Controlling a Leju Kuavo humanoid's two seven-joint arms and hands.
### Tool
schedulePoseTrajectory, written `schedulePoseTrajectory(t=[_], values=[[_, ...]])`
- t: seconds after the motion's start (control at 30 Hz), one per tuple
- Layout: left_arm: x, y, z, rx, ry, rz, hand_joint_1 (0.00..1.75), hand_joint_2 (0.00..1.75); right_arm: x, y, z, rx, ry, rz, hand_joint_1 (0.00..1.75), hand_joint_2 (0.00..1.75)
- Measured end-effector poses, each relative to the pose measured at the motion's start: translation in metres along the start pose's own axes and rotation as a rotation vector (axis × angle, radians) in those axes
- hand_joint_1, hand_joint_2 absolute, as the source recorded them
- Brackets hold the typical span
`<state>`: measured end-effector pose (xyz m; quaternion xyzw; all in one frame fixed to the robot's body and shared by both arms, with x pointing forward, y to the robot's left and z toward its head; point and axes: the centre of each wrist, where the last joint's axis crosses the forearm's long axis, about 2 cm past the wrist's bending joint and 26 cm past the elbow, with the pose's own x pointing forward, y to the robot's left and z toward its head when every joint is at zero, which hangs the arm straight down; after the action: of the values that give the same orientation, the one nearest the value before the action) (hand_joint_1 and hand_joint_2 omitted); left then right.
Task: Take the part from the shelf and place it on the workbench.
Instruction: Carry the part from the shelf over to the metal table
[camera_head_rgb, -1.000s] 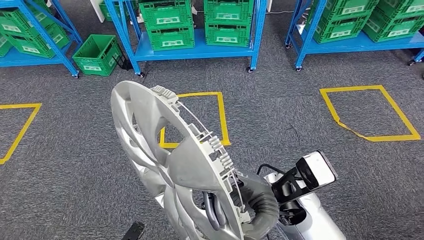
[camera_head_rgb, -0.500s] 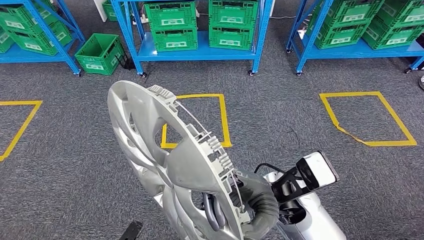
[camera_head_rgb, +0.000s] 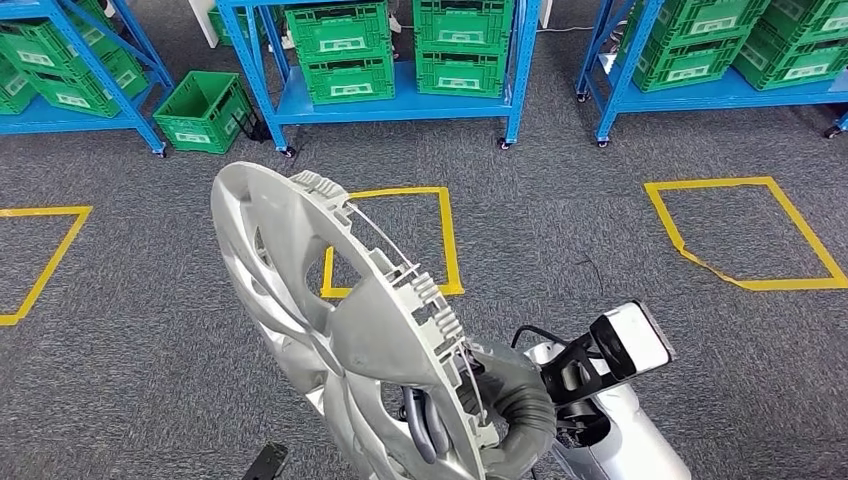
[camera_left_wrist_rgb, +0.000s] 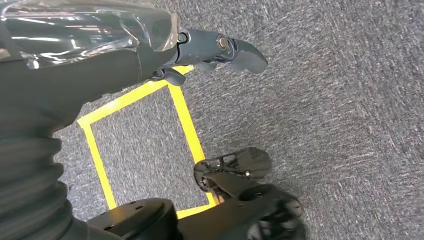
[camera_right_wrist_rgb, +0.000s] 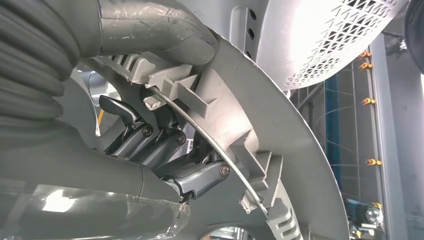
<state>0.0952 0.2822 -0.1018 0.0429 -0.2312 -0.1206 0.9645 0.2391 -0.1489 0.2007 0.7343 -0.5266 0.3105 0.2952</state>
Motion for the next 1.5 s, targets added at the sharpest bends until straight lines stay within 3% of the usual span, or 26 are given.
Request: schedulePoseTrajectory(t=[1.5], values=[[-0.0015,-0.0014,0.0004,-0.008,-0.008,-0.006,0.0,1.75,-0.0002,-0.0025,-0.0052,0.041,0.019,0.035,1.75,1.75]])
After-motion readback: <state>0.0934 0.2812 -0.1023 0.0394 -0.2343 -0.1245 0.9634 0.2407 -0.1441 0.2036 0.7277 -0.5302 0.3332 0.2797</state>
